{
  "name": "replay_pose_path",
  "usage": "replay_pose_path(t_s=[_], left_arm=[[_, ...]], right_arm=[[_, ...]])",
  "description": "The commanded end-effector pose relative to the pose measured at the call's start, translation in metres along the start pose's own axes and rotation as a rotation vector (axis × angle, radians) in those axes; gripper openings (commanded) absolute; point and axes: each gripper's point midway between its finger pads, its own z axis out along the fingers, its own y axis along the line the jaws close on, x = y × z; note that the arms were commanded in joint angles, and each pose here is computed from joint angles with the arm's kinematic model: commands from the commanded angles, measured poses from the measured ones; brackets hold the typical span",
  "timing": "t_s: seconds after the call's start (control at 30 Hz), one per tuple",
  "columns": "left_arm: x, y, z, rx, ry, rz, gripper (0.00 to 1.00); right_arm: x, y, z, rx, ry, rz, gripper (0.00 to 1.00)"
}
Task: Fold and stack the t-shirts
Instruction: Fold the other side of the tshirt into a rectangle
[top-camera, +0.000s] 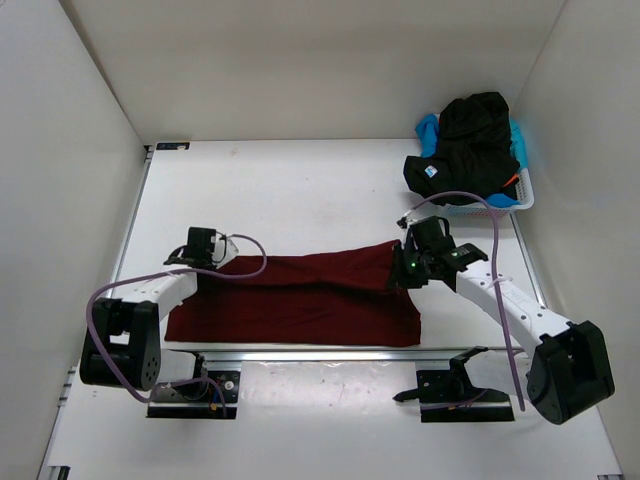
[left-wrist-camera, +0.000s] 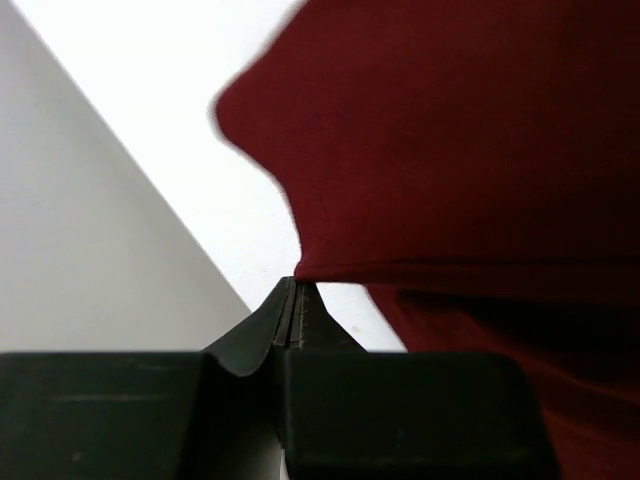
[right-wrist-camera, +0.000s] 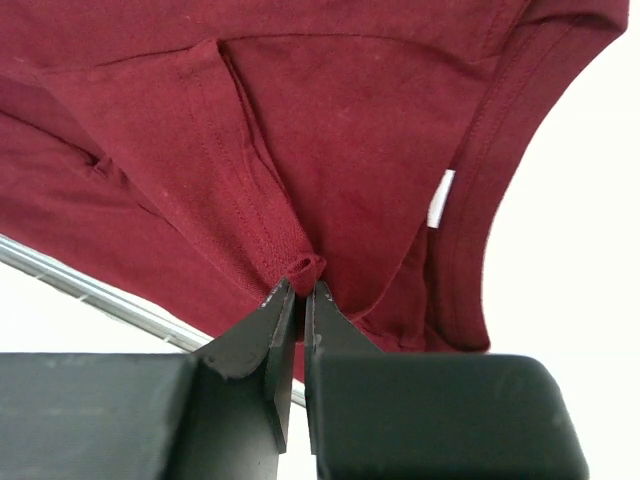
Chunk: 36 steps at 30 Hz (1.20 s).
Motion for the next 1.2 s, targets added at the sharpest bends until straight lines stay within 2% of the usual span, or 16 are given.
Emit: replay_pose_path(t_s=[0.0, 0.4, 0.57, 0.73, 0.9, 1.0, 1.17], left_arm=[[0.005, -0.010, -0.002, 0.002, 0.002, 0.036, 0.08], [0.014, -0.021, -0.001, 0.005, 0.029, 0.071, 0.09], [0.016, -0.012, 0.001, -0.006, 0.037, 0.024, 0.09], [0.016, -0.018, 0.000, 0.005, 0.038, 0.041, 0.09], [0.020, -0.026, -0.001, 0.023, 0.047, 0.042, 0.10], [0.011, -0.020, -0.006, 0.015, 0.010, 0.022, 0.10], [0.014, -0.021, -0.006, -0.011, 0.020, 0.062, 0.11]], right_arm=[[-0.011, 0.011, 0.003, -0.057, -0.048, 0.032, 0.00], [0.002, 0.007, 0.006, -0.067, -0.022, 0.028, 0.00], [0.003, 0.003, 0.006, -0.052, -0.031, 0.041, 0.00], [0.021, 0.001, 0.012, -0.058, 0.036, 0.043, 0.00], [0.023, 0.004, 0.013, -0.064, 0.044, 0.021, 0.00], [0.016, 0.005, 0.010, -0.070, 0.016, 0.018, 0.00], [0.024, 0.002, 0.013, -0.075, 0.060, 0.026, 0.00]])
